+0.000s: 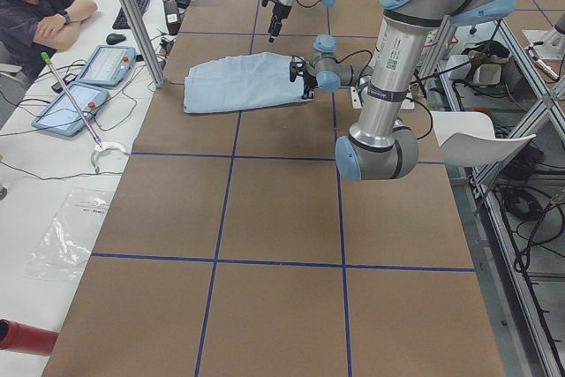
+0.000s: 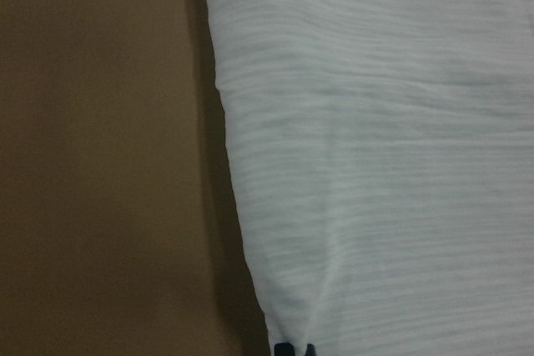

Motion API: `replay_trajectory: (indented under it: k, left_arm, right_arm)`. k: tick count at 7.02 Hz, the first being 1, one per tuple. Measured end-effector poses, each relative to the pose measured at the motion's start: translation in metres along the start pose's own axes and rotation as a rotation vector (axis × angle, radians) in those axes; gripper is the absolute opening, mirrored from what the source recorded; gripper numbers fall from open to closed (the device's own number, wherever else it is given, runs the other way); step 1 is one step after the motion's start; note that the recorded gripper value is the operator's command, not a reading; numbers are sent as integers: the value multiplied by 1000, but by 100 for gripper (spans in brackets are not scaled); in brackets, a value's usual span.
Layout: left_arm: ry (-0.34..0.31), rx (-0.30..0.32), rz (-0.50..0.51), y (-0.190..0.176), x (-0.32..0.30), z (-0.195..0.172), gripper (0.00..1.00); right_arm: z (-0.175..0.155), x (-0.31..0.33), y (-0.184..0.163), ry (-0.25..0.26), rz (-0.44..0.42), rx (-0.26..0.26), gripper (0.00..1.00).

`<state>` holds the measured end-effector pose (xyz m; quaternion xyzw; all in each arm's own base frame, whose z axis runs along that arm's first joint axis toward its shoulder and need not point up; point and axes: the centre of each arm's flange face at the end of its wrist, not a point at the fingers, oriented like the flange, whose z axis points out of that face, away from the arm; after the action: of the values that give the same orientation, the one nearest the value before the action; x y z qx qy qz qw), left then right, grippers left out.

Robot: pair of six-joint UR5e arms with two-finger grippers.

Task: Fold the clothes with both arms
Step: 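Lower both grippers to the shirt edge nearest the robot and grasp it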

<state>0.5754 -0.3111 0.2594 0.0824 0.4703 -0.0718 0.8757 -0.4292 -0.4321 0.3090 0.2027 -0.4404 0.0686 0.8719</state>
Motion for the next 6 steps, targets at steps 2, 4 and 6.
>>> replay_trajectory:
  k: [2,4,6]
  left_arm:
    - [2,2,-1,0,0,-1,0]
    - [5,3,-2,0,1,-2,0]
    - [8,3,-2,0,1,-3,0]
  right_arm:
    - [4,-22,25,-4,204,28,100]
    - [14,-60,67,39,399,46,100]
    - [17,-103,104,134,517,45,100]
